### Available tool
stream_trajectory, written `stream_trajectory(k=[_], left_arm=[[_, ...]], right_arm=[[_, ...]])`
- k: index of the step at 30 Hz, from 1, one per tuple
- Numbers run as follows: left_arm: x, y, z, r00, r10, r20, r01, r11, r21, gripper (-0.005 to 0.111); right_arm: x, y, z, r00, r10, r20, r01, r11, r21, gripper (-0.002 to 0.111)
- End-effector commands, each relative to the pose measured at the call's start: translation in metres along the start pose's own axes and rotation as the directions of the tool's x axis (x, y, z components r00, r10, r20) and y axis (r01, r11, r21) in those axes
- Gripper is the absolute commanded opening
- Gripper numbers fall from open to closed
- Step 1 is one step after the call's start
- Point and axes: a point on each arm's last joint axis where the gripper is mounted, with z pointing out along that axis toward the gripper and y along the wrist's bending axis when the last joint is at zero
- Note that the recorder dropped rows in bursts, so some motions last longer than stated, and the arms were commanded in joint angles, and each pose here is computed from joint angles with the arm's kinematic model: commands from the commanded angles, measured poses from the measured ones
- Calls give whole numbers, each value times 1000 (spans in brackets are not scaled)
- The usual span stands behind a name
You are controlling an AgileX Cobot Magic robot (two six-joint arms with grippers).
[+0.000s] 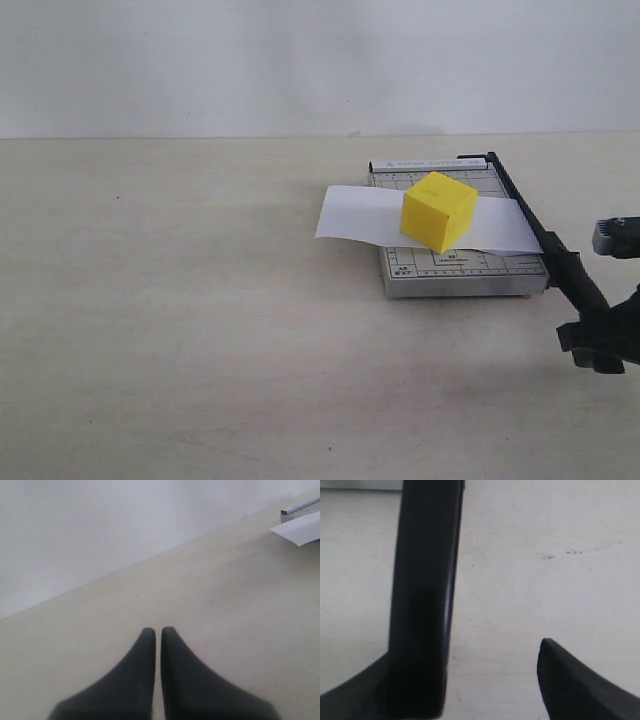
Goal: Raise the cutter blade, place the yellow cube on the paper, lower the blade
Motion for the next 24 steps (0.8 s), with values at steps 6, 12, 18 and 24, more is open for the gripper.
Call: stream_trajectory(k=[6,12,18,24], left_arm=[[0,-1,0,1000,-5,2,5,1000,-4,4],[0,-1,0,1000,-5,2,5,1000,-4,4],[0,-1,0,1000,-5,2,5,1000,-4,4],[0,-1,0,1000,-5,2,5,1000,-4,4]], right_arm=[[-20,-1,-31,987,-33,157,30,999,20,65],[-35,2,-80,946,-45,320,39,999,24,65],[-31,6,-135,870,-56,490,45,998,34,63],[-10,10,-198,719,-81,690,52,997,63,0]])
